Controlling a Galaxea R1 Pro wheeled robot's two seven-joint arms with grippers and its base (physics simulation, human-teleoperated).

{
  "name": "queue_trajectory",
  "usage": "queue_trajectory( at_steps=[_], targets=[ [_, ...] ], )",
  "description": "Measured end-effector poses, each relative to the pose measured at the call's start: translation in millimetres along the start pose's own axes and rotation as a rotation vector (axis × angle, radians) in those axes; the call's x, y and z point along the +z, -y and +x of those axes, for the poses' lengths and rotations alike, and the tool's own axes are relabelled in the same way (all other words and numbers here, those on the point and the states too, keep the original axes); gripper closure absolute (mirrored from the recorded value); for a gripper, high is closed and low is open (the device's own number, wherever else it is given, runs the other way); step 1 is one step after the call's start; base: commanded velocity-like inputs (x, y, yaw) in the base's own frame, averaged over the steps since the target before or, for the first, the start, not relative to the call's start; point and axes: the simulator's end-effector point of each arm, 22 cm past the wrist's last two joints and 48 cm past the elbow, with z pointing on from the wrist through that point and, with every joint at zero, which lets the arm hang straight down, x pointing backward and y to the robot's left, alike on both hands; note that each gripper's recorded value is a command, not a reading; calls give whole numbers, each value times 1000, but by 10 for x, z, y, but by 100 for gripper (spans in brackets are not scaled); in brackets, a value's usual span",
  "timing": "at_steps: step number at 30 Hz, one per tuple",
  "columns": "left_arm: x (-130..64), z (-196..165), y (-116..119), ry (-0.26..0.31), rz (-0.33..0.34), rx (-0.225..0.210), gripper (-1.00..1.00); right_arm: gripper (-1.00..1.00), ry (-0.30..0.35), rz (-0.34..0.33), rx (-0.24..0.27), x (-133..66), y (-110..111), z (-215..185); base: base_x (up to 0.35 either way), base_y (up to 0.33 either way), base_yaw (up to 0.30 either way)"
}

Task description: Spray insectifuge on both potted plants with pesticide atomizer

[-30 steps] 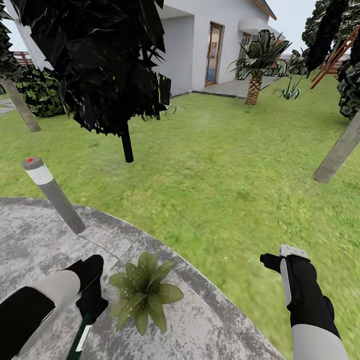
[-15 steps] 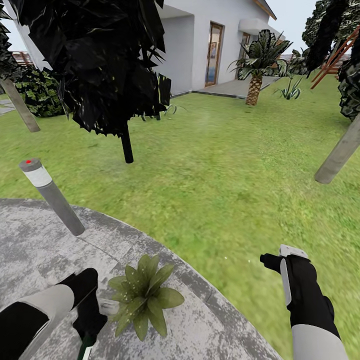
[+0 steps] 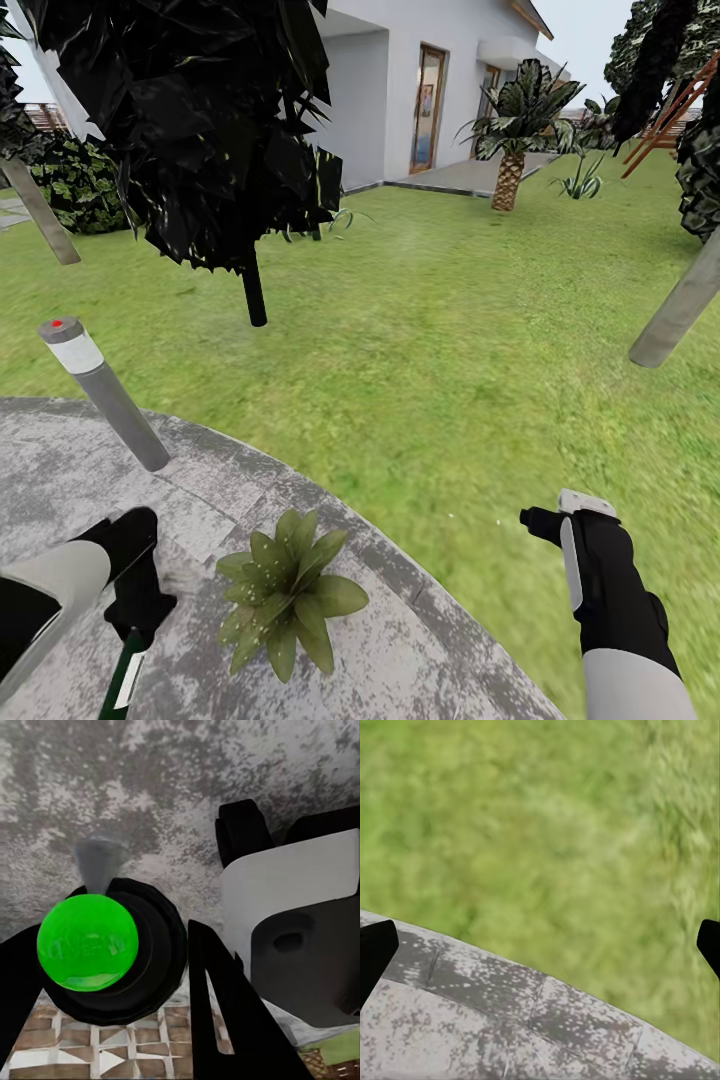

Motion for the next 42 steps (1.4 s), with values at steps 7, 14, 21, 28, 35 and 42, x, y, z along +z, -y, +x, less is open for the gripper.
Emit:
queue_trajectory(
  at_steps=[7, 14, 21, 28, 35, 42],
  targets=[
    [120, 83, 30, -23, 6, 2, 100, -100, -2, 1, -1, 12, 2, 11, 80, 0, 71],
    [307, 228, 89, -59, 16, 4, 100, -100, -3, 1, -1, 17, -2, 16, 33, 0, 6],
    [435, 341, 125, -83, 26, 3, 100, -100, -3, 1, -1, 15, -1, 12, 26, 0, 0],
    [435, 348, 118, -85, 23, 5, 100, -100, -2, 1, -1, 14, -1, 12, 213, 0, 0],
    [365, 288, 96, -73, 17, 4, 100, -100, -2, 1, -1, 15, -1, 12, 17, 0, 0],
    [-11, -42, 44, 1, 3, 6, 100, -100, -3, 1, -1, 16, -3, 18, 0, 0, -1]
  ],
)
